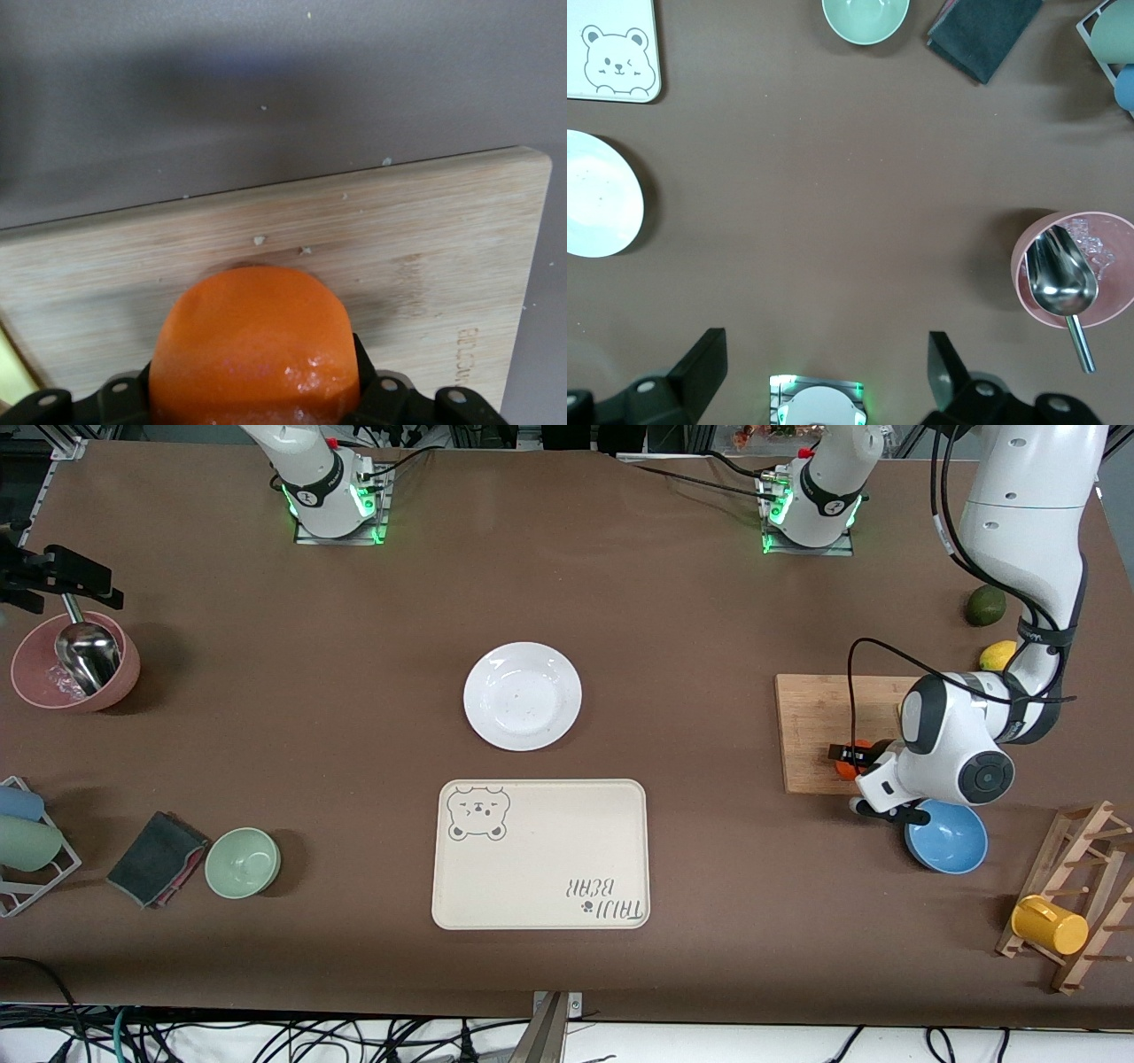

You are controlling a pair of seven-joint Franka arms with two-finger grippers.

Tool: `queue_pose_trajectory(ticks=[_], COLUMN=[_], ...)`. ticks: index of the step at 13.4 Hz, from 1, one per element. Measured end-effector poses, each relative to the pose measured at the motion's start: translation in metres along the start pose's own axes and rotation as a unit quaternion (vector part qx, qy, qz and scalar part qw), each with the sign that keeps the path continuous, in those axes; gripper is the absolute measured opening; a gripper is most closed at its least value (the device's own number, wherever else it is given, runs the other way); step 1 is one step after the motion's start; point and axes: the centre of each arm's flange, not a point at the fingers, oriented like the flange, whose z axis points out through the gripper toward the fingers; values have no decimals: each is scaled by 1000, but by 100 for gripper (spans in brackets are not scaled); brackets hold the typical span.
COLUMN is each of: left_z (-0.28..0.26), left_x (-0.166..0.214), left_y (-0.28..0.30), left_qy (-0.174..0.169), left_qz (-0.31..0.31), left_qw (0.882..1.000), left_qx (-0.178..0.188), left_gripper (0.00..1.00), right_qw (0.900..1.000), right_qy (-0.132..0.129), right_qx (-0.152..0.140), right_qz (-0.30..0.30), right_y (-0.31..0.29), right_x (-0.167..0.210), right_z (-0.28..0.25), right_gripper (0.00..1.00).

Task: Place orange and plate with both arms
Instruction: 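Lift the orange and carry it to the white plate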

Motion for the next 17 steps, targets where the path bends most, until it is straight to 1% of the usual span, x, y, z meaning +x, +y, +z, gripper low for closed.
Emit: queue_pose_trajectory(ticks=[4,6,8,10,13,15,17], left_z=[-12,-42,-79,-97,-93,-83,-62], left_x=[6,9,10,5,-13,-26,-41], left_y=[21,61,133,220,341,416,483], left_qy=[8,3,3,12,12,31,61], left_qz=[12,9,-14,-46,-81,-102,-126], left_qw=[1000,1000,1000,999,996,993,987], left_qx=[6,10,6,-18,-37,-54,-75], left_gripper=[73,73,73,73,73,73,73], right_qw=[1000,1000,1000,1000,1000,1000,1000], right_qy=[-1,-2,-2,-2,-2,-4,-8], right_qx=[0,0,0,0,0,1,1], right_qz=[0,0,-1,-1,0,1,1], right_y=[0,-1,-1,-1,0,1,1], right_x=[-1,-2,-2,-2,-3,-3,-4], right_z=[-1,-1,-1,-1,-1,-1,-1], right_gripper=[100,100,100,100,100,100,100])
